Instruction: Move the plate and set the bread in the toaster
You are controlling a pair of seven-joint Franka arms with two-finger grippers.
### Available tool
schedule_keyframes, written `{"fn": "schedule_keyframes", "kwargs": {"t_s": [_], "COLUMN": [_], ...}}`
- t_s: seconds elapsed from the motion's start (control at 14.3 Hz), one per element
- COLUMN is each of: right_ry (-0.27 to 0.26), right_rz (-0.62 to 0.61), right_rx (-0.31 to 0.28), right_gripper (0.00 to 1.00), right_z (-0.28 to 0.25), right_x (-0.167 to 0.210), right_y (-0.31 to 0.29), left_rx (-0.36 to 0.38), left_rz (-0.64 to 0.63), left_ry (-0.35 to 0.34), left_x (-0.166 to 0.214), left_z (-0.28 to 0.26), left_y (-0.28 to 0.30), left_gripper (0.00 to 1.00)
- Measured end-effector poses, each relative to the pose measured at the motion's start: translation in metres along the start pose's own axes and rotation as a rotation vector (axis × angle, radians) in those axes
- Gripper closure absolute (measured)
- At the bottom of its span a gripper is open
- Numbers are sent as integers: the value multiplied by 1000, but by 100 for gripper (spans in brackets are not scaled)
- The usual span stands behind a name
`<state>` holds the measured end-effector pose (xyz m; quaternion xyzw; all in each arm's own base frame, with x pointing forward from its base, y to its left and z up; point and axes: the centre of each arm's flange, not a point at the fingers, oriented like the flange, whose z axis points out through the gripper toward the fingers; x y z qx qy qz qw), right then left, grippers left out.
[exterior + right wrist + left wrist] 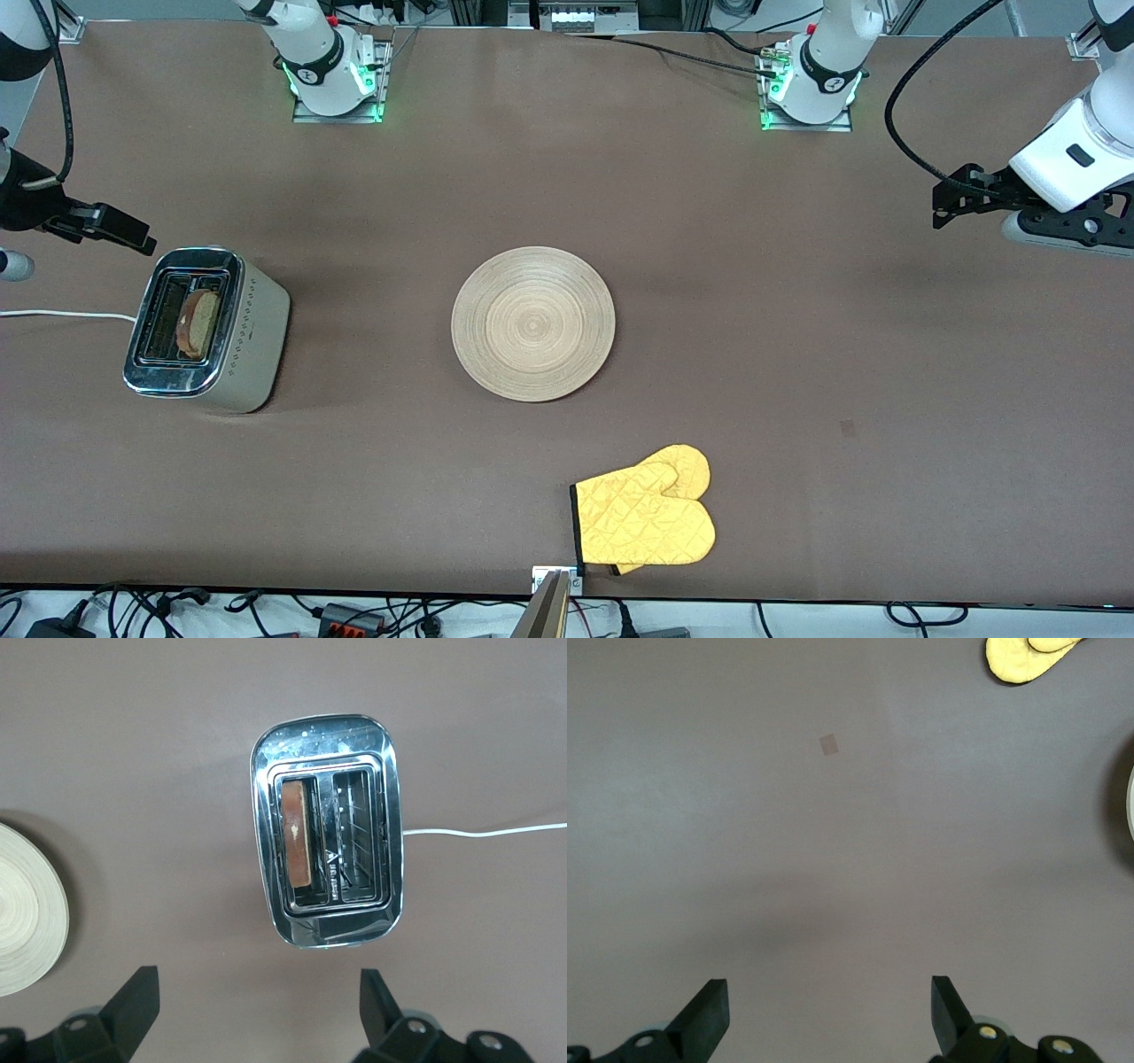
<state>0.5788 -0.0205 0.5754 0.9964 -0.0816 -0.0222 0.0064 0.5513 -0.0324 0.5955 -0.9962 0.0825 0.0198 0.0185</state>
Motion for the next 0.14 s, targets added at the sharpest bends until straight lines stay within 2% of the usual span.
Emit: {"fn": "schedule_keyframes", "kwargs": {"t_s": [0.14], "right_ry": [4], "right_rz": [0], "right_rx": [0], "right_gripper": [0], "right_z": [0], "right_x": [0], "right_y": [0], "left_rx": [0], "left_rz": [0], "left_ry": [0], "left_x": [0], "left_z": [0], "left_y": [0], "left_gripper": [0]}}
